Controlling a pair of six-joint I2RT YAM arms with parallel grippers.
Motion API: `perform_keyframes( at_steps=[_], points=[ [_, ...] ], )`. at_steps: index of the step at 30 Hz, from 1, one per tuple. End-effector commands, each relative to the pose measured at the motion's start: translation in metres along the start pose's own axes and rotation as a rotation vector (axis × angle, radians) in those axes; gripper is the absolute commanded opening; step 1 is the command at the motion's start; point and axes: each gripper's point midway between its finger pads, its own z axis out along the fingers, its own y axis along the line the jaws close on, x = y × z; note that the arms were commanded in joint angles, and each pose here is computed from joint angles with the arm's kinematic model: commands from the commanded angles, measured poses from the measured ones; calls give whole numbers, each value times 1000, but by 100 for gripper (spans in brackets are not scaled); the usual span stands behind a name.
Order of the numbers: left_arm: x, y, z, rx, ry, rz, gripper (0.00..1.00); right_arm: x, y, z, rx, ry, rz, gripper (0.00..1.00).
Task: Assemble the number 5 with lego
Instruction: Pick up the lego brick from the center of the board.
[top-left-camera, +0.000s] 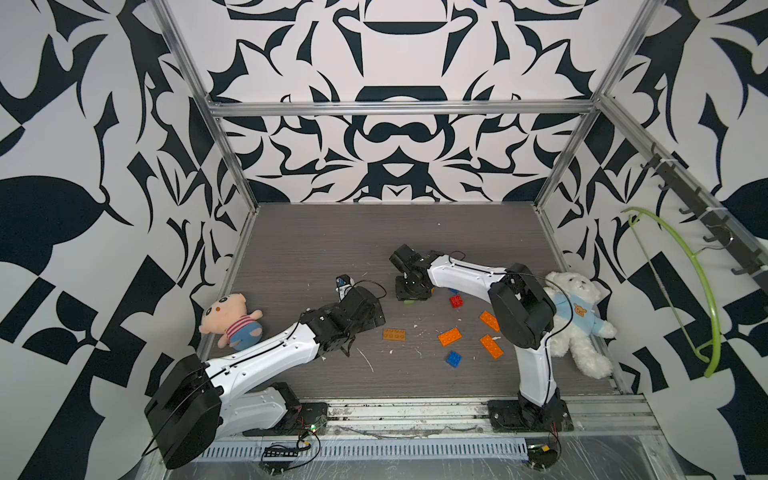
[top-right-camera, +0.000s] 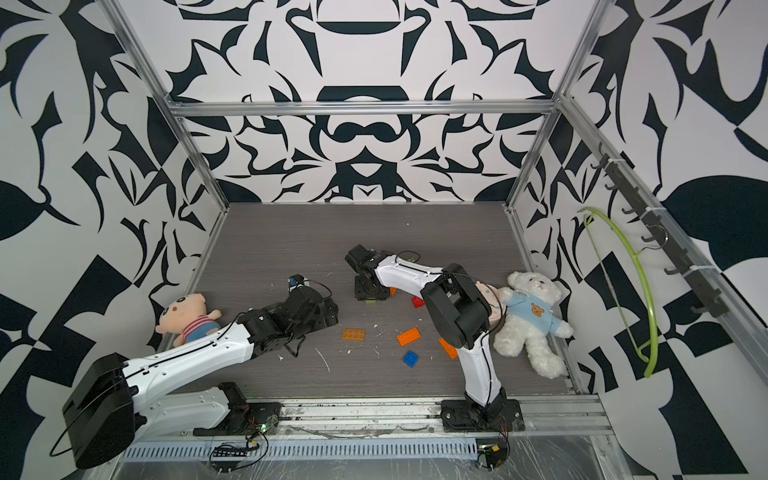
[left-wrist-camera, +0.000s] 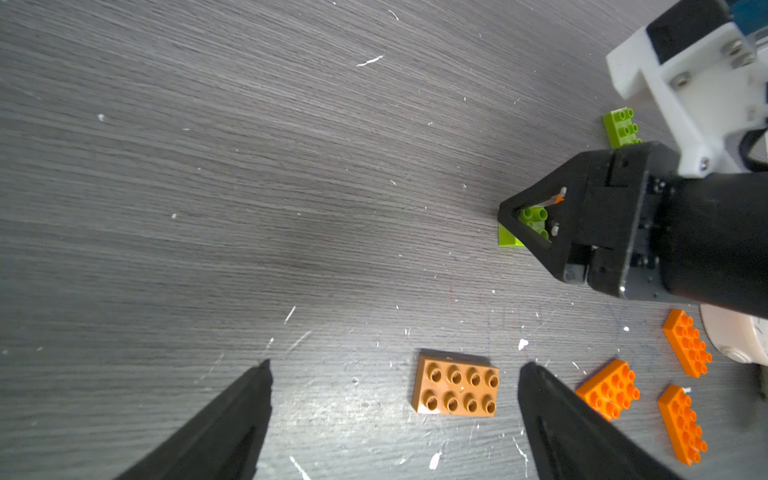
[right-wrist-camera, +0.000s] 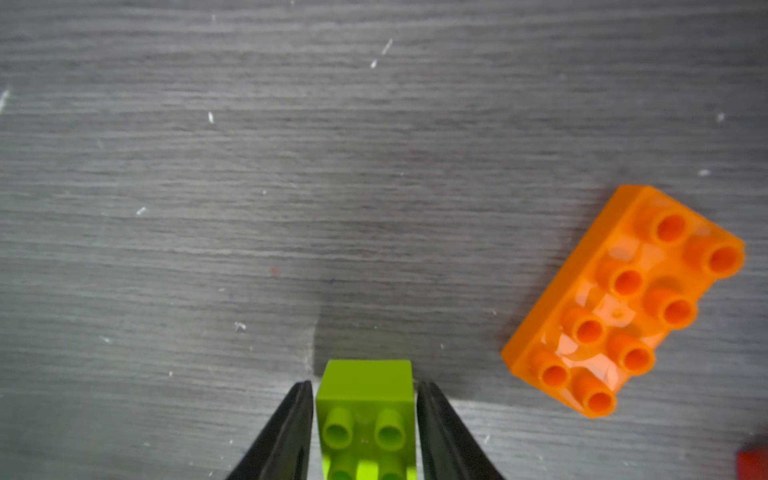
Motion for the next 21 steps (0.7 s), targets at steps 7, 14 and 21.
perform_keyframes(
  at_steps=[7,14,21],
  points=[
    [-5,-7,-1,9,1,9,99,-6,2,-15,-34,-16,27,43],
    [-5,-7,0,4,3,11,99,-2,-1,-16,-23,-6,18,41],
    [-5,-7,-1,1,5,10,99,1,-5,-26,-16,-12,9,31]
  ],
)
